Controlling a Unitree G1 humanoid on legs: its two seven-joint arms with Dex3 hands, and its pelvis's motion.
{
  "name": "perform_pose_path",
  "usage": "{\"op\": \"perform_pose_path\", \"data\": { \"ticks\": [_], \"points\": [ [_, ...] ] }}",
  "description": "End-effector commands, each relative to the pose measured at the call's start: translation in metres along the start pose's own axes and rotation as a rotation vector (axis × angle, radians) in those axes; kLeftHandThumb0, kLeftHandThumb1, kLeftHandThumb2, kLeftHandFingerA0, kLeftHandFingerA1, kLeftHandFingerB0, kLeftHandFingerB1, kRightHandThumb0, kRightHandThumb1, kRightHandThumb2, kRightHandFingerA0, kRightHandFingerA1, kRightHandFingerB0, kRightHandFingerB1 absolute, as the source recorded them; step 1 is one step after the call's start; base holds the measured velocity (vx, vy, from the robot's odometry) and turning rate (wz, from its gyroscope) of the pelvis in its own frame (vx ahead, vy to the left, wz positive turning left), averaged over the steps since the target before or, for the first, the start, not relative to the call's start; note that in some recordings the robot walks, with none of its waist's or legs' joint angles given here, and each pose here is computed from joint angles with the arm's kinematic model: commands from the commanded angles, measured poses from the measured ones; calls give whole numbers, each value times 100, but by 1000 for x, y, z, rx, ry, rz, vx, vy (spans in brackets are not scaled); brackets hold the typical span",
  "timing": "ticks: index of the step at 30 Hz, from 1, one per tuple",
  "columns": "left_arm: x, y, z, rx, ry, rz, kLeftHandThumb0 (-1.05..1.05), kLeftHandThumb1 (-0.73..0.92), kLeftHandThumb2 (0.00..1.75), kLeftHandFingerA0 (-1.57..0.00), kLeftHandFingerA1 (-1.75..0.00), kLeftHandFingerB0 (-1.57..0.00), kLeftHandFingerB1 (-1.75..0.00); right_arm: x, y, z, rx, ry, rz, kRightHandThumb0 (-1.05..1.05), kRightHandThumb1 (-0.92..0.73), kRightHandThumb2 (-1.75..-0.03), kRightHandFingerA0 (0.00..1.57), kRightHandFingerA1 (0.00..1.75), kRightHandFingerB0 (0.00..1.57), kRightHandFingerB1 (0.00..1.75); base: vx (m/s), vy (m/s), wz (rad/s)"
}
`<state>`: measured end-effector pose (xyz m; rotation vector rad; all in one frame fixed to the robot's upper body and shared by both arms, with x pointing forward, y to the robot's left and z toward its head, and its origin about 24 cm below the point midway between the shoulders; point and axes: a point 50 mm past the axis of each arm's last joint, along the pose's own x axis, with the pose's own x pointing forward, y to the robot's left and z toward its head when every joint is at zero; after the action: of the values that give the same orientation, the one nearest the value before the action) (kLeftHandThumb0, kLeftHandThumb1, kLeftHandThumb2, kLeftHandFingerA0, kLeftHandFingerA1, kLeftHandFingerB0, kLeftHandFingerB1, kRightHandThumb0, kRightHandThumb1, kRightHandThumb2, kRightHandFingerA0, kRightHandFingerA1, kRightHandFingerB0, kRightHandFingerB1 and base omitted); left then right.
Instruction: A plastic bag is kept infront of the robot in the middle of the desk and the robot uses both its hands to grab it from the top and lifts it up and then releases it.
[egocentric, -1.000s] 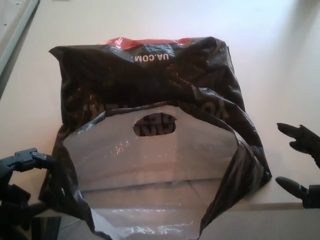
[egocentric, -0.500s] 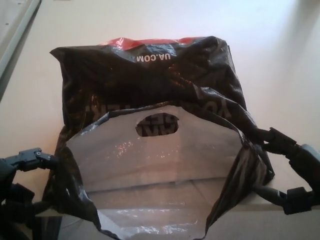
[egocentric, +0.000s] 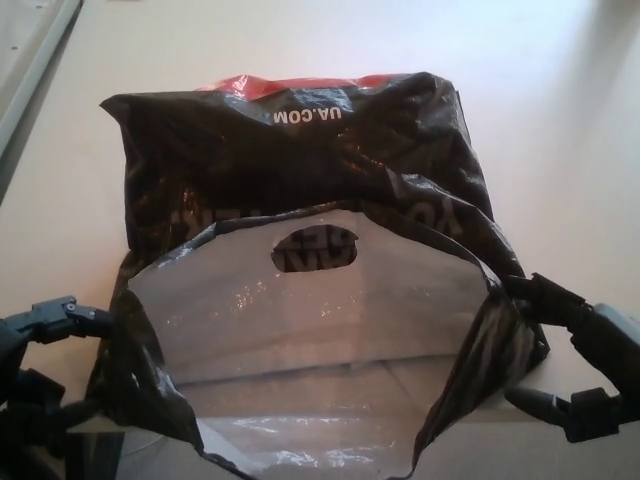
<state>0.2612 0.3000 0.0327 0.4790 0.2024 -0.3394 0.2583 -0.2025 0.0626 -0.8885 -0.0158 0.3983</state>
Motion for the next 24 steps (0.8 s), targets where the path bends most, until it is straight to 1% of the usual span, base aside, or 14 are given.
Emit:
{"op": "perform_pose_path", "data": {
  "ticks": [1, 3, 4, 8, 10, 12, 13, 14, 15, 19, 20, 21, 22, 24],
  "points": [
    [-2, 5, -1, -21, 12, 18, -74, 36, 75, -63, -82, -47, -76, 2, 1, -3, 21, -5, 4, -82, -52, -94, 11, 50, 2, 32, 0, 0, 0],
    [-2, 6, -1, -36, 3, 28, -75, 36, 74, -70, -79, -49, -76, 8, 2, 1, 29, -19, 7, -81, -51, -93, 10, 50, 3, 31, 0, 0, 0],
    [-2, 5, -1, -44, -1, 32, -65, 30, 80, -82, -85, -42, -71, 12, 4, 4, 43, -27, 10, -81, -51, -93, 10, 50, 2, 30, 0, 0, 0],
    [-1, 0, 1, -88, -24, 32, -74, 36, 78, -86, -77, -49, -75, 22, 12, 16, 51, -72, 24, -83, -52, -95, 8, 50, 1, 29, 0, 0, 0],
    [-2, -2, 1, -103, -30, 29, -76, 36, 77, -86, -69, -48, -73, 27, 18, 20, 67, -83, 30, -85, -53, -95, 8, 50, 5, 27, 0, 0, 0],
    [-4, -5, 1, -92, -41, 30, -77, 35, 79, -86, -76, -50, -74, 31, 24, 25, 75, -91, 36, -85, -52, -94, 8, 50, 5, 27, 0, 0, 0],
    [-4, -7, 1, -83, -47, 31, -77, 47, 55, -73, -76, -50, -75, 32, 27, 27, 80, -90, 41, -84, -51, -93, 6, 49, 6, 27, 0, 0, 0],
    [-4, -8, 1, -80, -49, 31, -77, 47, 55, -73, -76, -50, -75, 33, 28, 27, 82, -89, 43, -84, -51, -93, 6, 49, 6, 27, 0, 0, 0],
    [-5, -13, 0, -110, -49, 27, -80, 35, 76, -68, -76, -51, -74, 36, 34, 30, 96, -92, 49, -82, -49, -90, 6, 49, 6, 28, 0, 0, 0],
    [-5, -20, 2, -131, -63, 13, -78, 36, 76, -55, -81, -50, -74, 40, 40, 34, 117, -98, 52, -88, -53, -94, 1, 47, 10, 24, 0, 0, 0],
    [-4, -23, 2, -132, -65, 8, -78, 33, 78, -58, -83, -43, -70, 40, 41, 35, 120, -99, 52, -87, -52, -94, 0, 46, 10, 25, 0, 0, 0],
    [-3, -23, 4, -130, -68, 10, -78, 33, 78, -58, -83, -43, -70, 44, 42, 38, 124, -107, 53, -87, -52, -94, 0, 46, 10, 25, 0, 0, 0],
    [-2, -24, 4, -144, -58, 2, -77, 33, 75, -58, -77, -53, -72, 45, 43, 39, 124, -108, 55, -80, -65, -64, 9, 42, 2, 21, 0, 0, 0],
    [1, -30, 3, -196, -26, -35, -70, 33, 73, -61, -76, -57, -72, 47, 45, 39, 133, -106, 57, -78, -65, -64, 9, 42, 2, 20, 0, 0, 0]
  ]
}}
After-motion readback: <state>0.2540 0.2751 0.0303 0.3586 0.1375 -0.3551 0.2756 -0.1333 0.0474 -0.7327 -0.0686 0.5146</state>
